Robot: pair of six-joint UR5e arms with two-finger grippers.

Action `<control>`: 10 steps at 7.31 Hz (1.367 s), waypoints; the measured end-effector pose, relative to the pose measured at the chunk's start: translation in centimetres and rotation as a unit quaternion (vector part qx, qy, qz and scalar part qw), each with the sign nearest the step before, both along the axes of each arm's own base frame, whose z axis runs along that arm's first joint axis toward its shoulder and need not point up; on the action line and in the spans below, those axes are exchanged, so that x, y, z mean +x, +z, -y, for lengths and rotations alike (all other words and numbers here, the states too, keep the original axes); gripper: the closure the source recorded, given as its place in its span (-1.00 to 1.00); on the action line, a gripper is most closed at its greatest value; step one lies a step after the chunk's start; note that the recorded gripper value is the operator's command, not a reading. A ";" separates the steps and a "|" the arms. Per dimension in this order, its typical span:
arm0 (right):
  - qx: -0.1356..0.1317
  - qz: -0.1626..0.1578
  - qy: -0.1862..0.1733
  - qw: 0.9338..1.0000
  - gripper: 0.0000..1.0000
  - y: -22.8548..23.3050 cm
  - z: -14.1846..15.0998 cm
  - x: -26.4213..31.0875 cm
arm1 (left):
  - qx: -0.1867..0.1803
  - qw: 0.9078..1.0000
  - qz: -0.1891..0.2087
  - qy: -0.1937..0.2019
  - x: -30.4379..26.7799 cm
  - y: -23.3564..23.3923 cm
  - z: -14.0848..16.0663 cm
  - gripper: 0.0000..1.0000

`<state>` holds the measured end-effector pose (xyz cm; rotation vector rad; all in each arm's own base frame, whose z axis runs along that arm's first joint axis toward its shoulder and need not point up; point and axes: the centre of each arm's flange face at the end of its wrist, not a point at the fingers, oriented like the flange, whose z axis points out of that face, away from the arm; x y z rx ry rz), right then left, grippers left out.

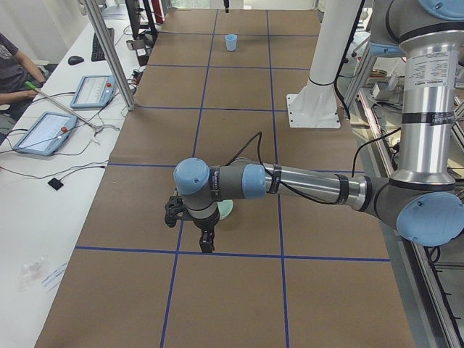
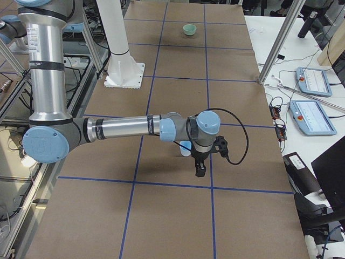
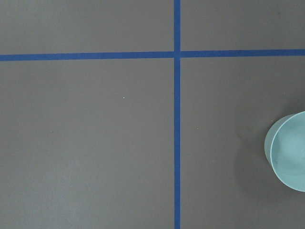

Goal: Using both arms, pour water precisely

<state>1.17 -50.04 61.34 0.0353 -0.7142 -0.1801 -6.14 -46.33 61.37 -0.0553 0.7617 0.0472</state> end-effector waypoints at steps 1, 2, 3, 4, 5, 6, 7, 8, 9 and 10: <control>-0.003 0.000 0.000 1.000 -0.99 0.3 -0.4 0.1 | -0.002 1.000 0.002 0.000 0.0 0.2 -0.6 -1.00; -0.005 0.000 0.000 1.000 -0.99 0.5 -0.6 0.1 | -0.001 1.000 0.001 -0.001 -0.1 0.1 -1.0 -1.00; -0.007 0.000 0.000 1.000 -0.99 0.6 -0.8 0.1 | 0.000 1.000 0.000 -0.001 0.0 -0.1 -1.0 -1.00; -0.007 0.000 0.000 1.000 -0.99 0.7 -0.8 0.1 | 0.000 1.000 -0.001 -0.002 0.0 -0.2 -1.0 -1.00; -0.007 0.000 0.000 1.000 -0.99 0.7 -0.8 0.1 | 0.001 1.000 -0.001 -0.002 0.0 -0.4 -0.9 -1.00; -0.007 0.000 0.000 1.000 -0.99 0.7 -0.8 0.1 | 0.002 1.000 -0.001 -0.001 0.0 -0.5 -0.9 -1.00; -0.007 0.001 0.000 1.000 -0.99 0.7 -0.8 0.1 | 0.003 1.000 -0.002 -0.001 0.0 -0.6 -0.8 -1.00; -0.007 0.001 0.000 1.000 -0.99 0.7 -0.8 0.1 | 0.005 1.000 -0.003 -0.002 0.1 -0.9 -0.8 -1.00; -0.007 0.001 0.000 1.000 -0.99 0.7 -0.8 0.1 | 0.007 1.000 -0.007 -0.002 0.1 -1.0 -0.9 -1.00; -0.008 0.001 0.000 1.000 -0.99 0.8 -0.8 0.1 | 0.007 1.000 -0.008 -0.002 0.1 -1.1 -0.9 -1.00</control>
